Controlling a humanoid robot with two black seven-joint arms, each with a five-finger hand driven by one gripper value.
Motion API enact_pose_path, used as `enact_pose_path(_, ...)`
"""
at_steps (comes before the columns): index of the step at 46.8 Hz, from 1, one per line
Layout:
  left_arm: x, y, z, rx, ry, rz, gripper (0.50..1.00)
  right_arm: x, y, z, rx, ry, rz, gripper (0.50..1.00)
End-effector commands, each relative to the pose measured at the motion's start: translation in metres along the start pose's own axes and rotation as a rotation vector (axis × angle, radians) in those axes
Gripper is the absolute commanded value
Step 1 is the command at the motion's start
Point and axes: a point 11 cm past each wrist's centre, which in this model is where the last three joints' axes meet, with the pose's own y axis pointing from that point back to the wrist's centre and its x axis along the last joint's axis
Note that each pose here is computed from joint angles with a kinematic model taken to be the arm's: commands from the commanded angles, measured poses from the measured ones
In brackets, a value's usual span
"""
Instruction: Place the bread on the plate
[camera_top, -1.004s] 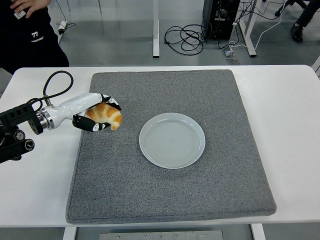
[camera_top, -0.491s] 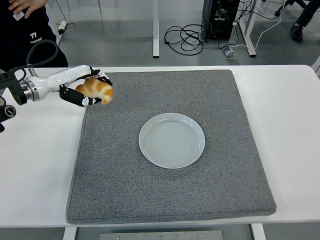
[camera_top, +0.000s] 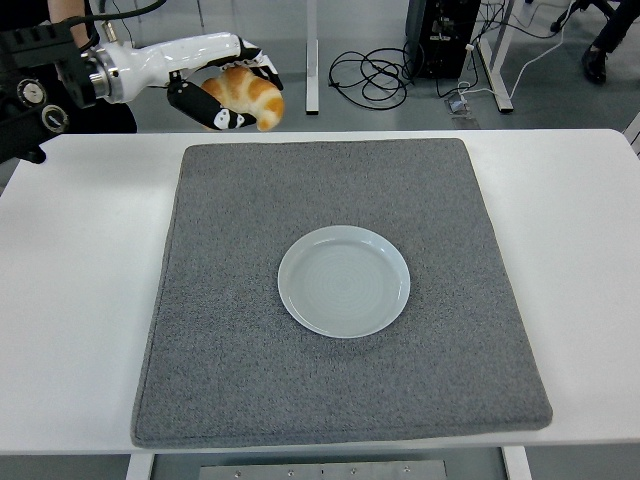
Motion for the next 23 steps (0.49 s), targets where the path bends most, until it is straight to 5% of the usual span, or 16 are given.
enact_pose_path(1, -0.008, -0.019, 0.017, -0.026, -0.007, -0.021, 0.5, 0.0, 0.0, 0.001, -0.001, 0.0, 0.0, 1.0)
enact_pose_path(10, -0.037, -0.058, 0.054, -0.07, -0.017, -0.086, 0.5, 0.0, 0.0, 0.001, -0.001, 0.0, 0.0, 1.0)
enact_pose_path(23, -0.074, -0.084, 0.087, -0.102, -0.042, -0.166, 0.5, 0.0, 0.0, 0.001, -0.001, 0.0, 0.0, 1.0)
